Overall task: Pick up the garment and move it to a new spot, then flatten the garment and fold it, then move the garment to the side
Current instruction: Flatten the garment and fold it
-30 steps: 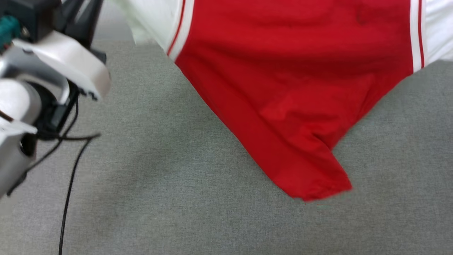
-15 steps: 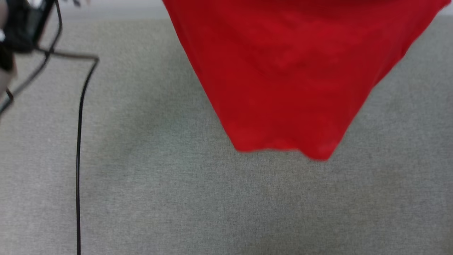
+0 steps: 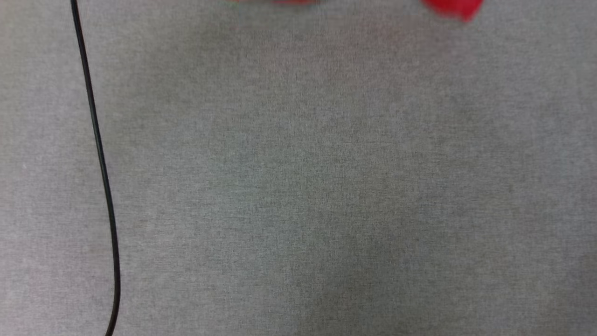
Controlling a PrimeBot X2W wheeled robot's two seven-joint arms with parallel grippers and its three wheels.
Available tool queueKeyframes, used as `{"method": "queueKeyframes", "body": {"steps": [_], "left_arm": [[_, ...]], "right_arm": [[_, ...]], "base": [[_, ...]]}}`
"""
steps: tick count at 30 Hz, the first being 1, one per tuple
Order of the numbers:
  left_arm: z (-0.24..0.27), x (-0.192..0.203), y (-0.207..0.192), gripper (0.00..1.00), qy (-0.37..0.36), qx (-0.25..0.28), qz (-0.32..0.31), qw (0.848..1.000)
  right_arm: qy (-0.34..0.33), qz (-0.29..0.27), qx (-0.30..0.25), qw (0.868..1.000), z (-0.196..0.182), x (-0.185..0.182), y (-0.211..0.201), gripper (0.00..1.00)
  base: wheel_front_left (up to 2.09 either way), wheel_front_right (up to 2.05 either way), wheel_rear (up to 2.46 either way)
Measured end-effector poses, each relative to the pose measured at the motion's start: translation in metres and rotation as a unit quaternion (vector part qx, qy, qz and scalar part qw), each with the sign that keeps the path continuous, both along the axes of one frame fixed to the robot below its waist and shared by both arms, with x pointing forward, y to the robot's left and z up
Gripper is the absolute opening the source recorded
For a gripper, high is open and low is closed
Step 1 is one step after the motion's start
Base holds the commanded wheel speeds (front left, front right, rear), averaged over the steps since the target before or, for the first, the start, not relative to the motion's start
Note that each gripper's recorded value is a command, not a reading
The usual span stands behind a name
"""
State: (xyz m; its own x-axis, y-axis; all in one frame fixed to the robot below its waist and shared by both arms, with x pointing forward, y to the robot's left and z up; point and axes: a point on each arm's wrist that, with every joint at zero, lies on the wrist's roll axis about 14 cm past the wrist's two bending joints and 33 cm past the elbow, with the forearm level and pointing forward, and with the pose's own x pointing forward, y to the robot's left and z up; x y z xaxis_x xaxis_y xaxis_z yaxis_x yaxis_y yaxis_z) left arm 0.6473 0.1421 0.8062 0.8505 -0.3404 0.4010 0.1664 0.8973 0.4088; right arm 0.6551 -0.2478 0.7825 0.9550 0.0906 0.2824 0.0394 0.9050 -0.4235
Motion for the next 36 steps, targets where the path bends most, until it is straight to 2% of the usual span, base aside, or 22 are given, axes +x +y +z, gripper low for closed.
{"method": "queueKeyframes", "body": {"steps": [5,8,13,19,27,36], "left_arm": [[0.002,0.018,0.006,0.0,-0.01,-0.005,0.006,1.0],[-0.012,0.031,0.009,0.0,0.002,-0.005,0.008,1.0],[-0.055,0.05,0.008,0.0,0.043,-0.019,0.0,0.999],[-0.12,0.053,0.016,0.0,0.094,-0.052,-0.004,0.994],[-0.207,0.022,0.041,0.0,0.173,-0.086,0.021,0.981],[-0.283,-0.063,0.058,0.0,0.255,-0.129,0.056,0.957]], "right_arm": [[-0.024,-0.001,-0.002,1.0,0.011,0.018,0.002,0.0],[-0.016,0.0,-0.004,1.0,0.002,0.03,0.005,0.0],[0.025,0.012,0.004,1.0,-0.043,0.048,0.012,0.0],[0.08,0.04,0.034,0.995,-0.114,0.048,0.024,0.0],[0.14,0.072,0.065,0.985,-0.192,0.015,0.038,0.0],[0.197,0.106,0.092,0.97,-0.253,-0.054,0.042,0.0]], "base": [[0.0,0.0,0.0],[0.0,0.0,0.0],[0.0,0.0,0.0],[0.0,0.0,0.0],[0.0,0.0,0.0],[0.0,0.0,0.0]]}}
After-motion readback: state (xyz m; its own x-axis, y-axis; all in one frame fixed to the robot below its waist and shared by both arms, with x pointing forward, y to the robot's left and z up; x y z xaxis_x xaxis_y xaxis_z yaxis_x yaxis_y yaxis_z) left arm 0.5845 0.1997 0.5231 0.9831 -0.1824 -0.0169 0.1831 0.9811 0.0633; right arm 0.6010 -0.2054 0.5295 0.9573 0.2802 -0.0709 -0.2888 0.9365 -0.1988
